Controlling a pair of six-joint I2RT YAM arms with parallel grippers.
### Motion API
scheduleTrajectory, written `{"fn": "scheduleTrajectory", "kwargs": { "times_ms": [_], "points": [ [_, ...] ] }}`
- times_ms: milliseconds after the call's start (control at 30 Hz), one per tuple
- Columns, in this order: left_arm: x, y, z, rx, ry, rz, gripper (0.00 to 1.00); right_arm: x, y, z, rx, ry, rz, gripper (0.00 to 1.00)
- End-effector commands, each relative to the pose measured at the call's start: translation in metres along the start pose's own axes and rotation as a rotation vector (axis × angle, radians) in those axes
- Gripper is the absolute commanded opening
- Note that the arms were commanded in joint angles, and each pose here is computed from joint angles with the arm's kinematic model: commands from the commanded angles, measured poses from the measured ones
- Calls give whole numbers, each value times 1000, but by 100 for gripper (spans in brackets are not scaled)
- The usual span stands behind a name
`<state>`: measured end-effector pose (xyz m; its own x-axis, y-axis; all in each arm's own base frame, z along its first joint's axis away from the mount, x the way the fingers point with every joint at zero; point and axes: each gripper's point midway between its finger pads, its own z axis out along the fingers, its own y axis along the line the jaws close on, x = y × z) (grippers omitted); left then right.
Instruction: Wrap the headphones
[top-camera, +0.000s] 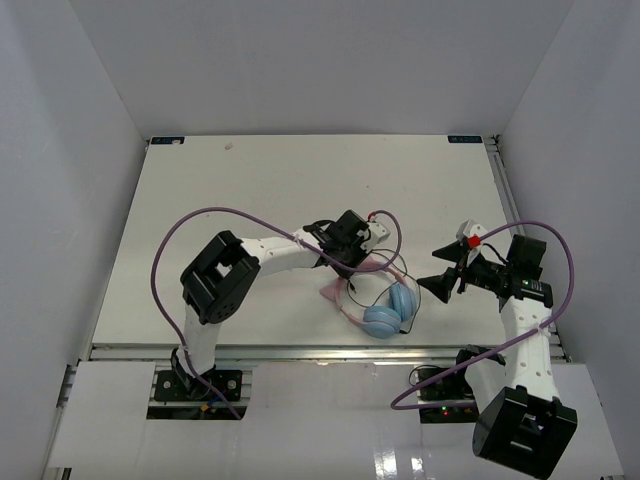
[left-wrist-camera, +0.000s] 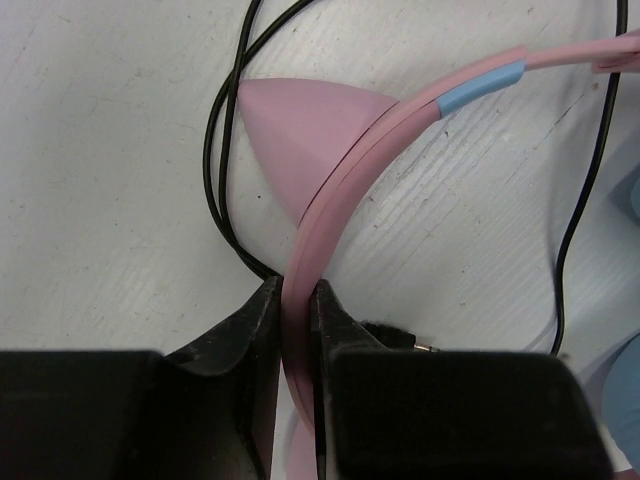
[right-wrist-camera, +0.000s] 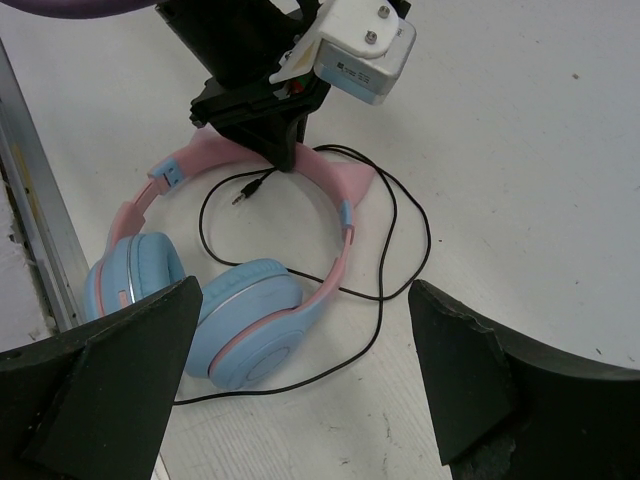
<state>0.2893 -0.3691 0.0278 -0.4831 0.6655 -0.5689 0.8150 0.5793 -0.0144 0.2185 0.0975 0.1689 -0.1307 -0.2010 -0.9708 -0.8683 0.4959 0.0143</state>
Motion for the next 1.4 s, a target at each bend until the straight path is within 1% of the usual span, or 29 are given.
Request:
{"fn": "scheduleTrajectory", "kwargs": {
  "times_ms": [0,33,67,233,267,367,400,433,467,567,667,700,767,800,867,1000,1067,1167,1200,1233,1367],
  "points": [
    [-15,-3,-19,23,-39,-17,5,-16,-2,-2,-7,-25,-44,90],
    [-18,-4,-24,25,-50,-22,1,-16,-2,-2,-7,-25,-44,90],
    [-21,-5,-30,28,-63,-27,0,-16,-2,-2,-6,-25,-43,90],
    [-35,-4,-59,22,-131,-80,0,-17,-2,-2,-4,-25,-46,90],
    [-40,-1,-71,13,-160,-97,0,-16,-3,-3,-3,-23,-45,90],
    [-34,8,-95,-5,-207,-189,0,-15,-3,-3,1,-19,-45,90],
    [-42,14,-111,-5,-257,-211,0,-15,-3,-3,-1,-20,-44,90],
    [-37,15,-118,0,-277,-248,0,-14,-3,-2,-2,-20,-47,90],
    [-38,20,-135,3,-323,-280,0,-15,-2,-2,-9,-25,-49,90],
    [-32,24,-161,11,-390,-333,0,-19,-2,0,-27,-49,-56,90],
    [-12,30,-180,-18,-424,-391,0,-36,-7,1,-55,-96,-65,90],
    [-12,30,-194,-23,-463,-399,0,-43,-8,1,-66,-112,-74,90],
    [-8,33,-206,-37,-487,-422,0,-57,-8,2,-114,-161,-103,90],
    [-5,32,-210,-37,-492,-430,0,-59,-8,2,-123,-163,-90,90],
    [-3,32,-221,-40,-509,-451,0,-72,3,6,-197,-215,-230,90],
    [-12,26,-241,-7,-554,-491,0,-82,17,23,-296,-217,-367,90],
    [-15,24,-249,10,-572,-500,0,-78,32,30,-358,-194,-372,90],
    [-23,22,-265,21,-607,-536,0,-80,46,36,-432,-181,-440,90],
    [-23,23,-269,16,-617,-544,0,-80,59,36,-472,-179,-409,90],
    [-23,25,-272,2,-623,-551,0,-79,62,36,-489,-186,-432,90],
    [-20,32,-281,-40,-624,-592,0,-82,73,31,-528,-169,-414,91]
  ]
}}
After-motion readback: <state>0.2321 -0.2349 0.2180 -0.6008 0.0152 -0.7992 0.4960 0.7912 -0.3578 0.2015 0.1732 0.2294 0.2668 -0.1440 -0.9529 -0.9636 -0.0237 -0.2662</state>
